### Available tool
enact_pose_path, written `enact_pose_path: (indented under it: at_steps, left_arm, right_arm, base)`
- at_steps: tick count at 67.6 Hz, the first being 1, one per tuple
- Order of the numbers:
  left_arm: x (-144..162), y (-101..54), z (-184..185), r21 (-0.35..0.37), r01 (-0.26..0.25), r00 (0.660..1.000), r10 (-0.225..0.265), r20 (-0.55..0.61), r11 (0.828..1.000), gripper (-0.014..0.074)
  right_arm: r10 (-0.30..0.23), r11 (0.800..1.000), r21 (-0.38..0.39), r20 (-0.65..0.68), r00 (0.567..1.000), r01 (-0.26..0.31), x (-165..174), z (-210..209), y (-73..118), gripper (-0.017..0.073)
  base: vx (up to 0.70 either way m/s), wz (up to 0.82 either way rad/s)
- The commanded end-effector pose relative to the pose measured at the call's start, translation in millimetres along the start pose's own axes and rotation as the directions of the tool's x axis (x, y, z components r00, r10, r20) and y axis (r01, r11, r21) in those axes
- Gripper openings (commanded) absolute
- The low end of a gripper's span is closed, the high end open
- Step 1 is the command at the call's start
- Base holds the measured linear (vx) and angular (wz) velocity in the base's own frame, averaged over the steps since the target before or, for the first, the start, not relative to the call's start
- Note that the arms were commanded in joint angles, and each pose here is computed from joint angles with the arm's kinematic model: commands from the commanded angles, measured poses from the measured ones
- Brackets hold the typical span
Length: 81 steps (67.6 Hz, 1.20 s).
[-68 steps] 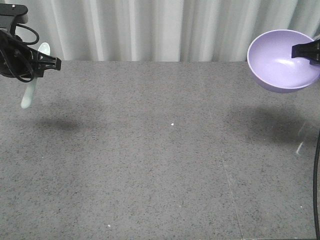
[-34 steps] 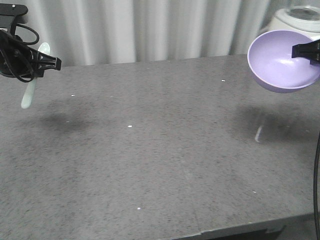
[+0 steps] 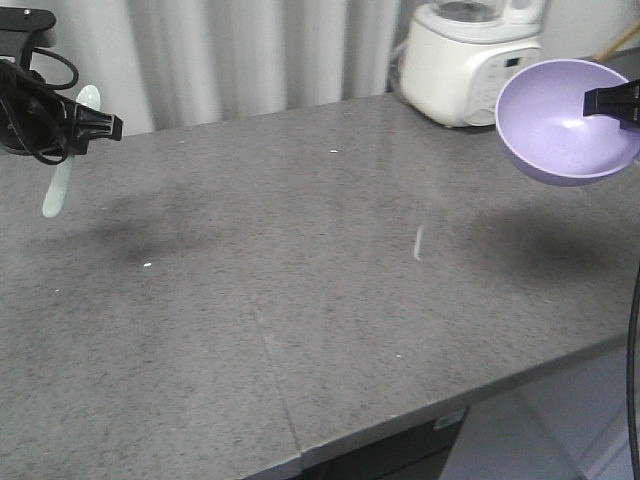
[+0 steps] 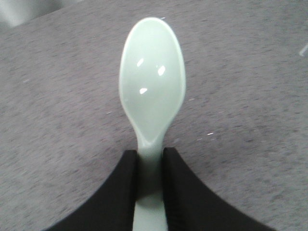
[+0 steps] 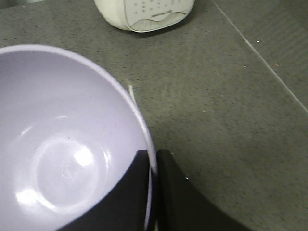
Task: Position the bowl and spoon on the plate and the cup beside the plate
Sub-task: 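Drive the base to the counter with the blue plate and cup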
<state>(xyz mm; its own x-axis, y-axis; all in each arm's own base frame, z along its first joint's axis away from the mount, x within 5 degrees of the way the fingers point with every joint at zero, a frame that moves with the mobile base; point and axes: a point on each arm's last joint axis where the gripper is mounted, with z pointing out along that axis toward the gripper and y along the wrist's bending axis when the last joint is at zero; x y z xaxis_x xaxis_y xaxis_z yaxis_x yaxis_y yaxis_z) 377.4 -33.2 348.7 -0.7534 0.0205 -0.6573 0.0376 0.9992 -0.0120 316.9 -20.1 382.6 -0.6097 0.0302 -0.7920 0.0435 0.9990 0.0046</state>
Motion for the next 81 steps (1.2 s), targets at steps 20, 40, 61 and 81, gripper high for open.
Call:
enact_pose_path:
  at_steps: [20, 40, 61, 81]
  left_arm:
    - [-14.9, -0.4, -27.2, 0.009, 0.003, 0.991, -0.004, 0.132, 1.0, -0.0006]
    - [-14.9, -0.4, -27.2, 0.009, 0.003, 0.991, -0.004, 0.132, 1.0, -0.0006]
    - [-14.9, -0.4, -27.2, 0.009, 0.003, 0.991, -0.004, 0.132, 1.0, -0.0006]
    - [-14.9, -0.4, -27.2, 0.009, 0.003, 0.991, -0.004, 0.132, 1.0, -0.0006]
  right_arm:
    - [-0.009, 1.0, 0.01, 0.126, 0.992, 0.008, -16.4, -20.2, -1.3, -0.001]
    - [-0.009, 1.0, 0.01, 0.126, 0.992, 0.008, -16.4, -20.2, -1.3, -0.001]
    - [-0.009, 1.0, 0.01, 0.126, 0.992, 0.008, -16.4, -20.2, -1.3, -0.001]
    - [-0.009, 1.0, 0.01, 0.126, 0.992, 0.008, -16.4, -20.2, -1.3, -0.001]
  base:
    - [-0.02, -0.4]
    - [-0.02, -0.37]
    - [-0.01, -0.38]
    - [-0.01, -0.4]
